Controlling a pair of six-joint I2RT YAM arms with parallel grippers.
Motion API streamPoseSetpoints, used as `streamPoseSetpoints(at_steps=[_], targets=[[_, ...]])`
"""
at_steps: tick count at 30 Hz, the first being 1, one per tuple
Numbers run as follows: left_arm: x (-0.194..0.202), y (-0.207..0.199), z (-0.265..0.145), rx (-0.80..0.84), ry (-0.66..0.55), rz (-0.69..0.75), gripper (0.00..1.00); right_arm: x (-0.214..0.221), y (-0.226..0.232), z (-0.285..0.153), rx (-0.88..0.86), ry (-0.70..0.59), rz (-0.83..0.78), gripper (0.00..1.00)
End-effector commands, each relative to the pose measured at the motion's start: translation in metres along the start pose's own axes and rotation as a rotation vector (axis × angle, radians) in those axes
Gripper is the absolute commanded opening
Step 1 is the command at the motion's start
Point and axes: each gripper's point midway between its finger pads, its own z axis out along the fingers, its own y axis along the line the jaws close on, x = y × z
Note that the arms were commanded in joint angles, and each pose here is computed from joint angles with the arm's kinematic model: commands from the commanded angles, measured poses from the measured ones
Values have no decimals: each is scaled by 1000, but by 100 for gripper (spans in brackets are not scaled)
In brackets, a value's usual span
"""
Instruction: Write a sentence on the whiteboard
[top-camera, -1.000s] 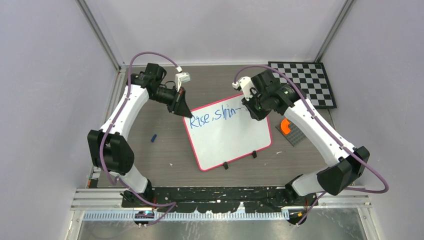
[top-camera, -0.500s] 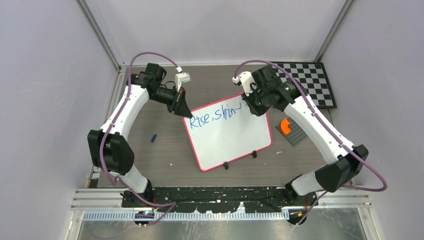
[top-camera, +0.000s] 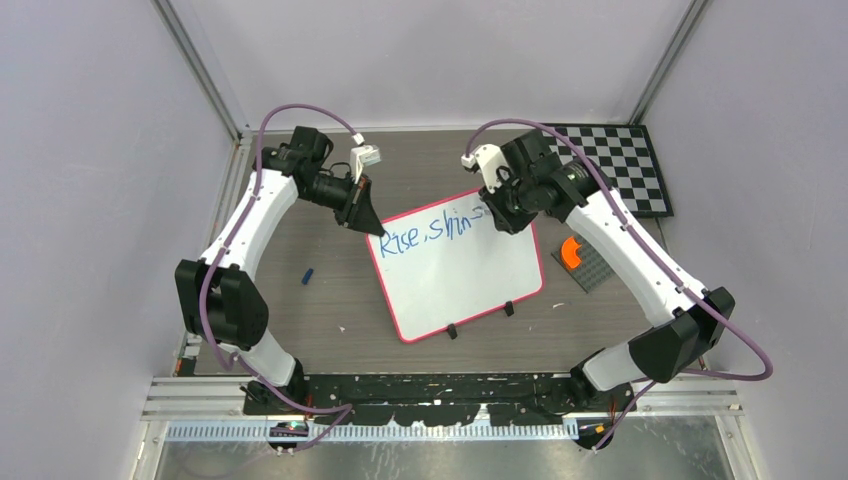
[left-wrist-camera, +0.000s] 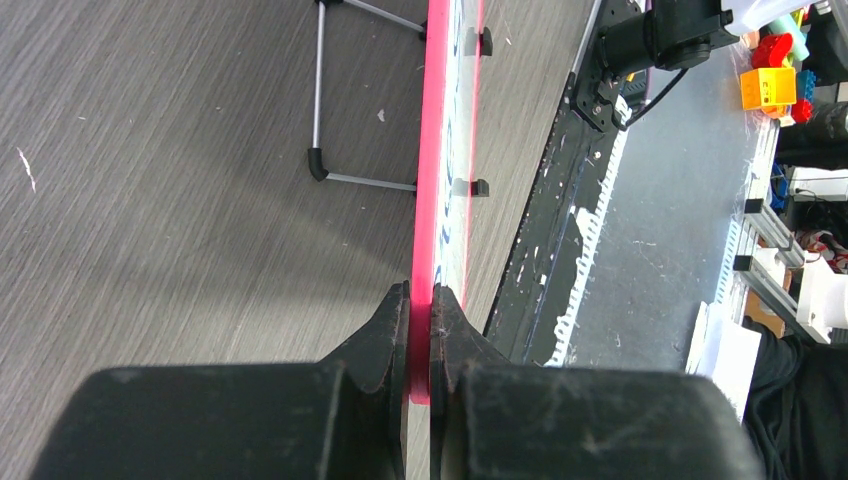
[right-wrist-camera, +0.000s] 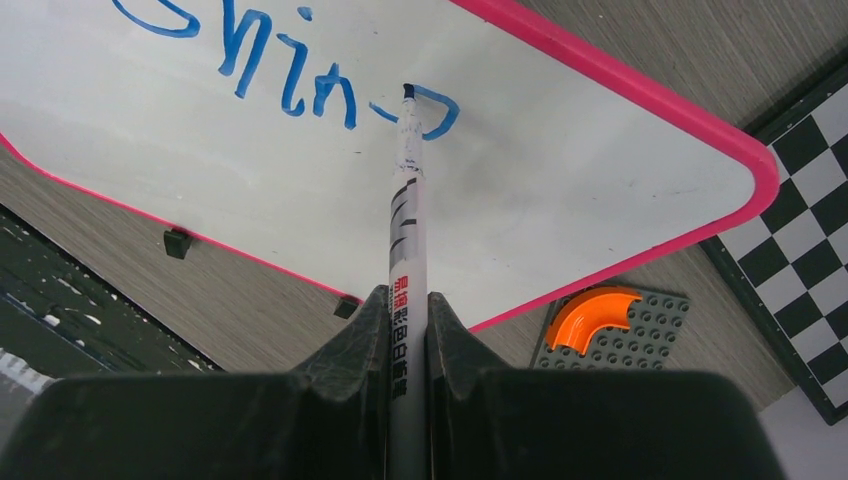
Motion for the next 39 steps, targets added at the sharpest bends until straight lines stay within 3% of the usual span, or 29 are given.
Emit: streamPoseSetpoints(at_steps=[1,30,39], targets=[[4,15,1,-65,24,50,0,-3,3,6,-12,-16,-7,0],[5,14,1,-64,19,48,0,21,-18,-7,76,32,-10,0],[2,13,0,-71,8,41,0,3,26,-30,-66,-2,-77,0]])
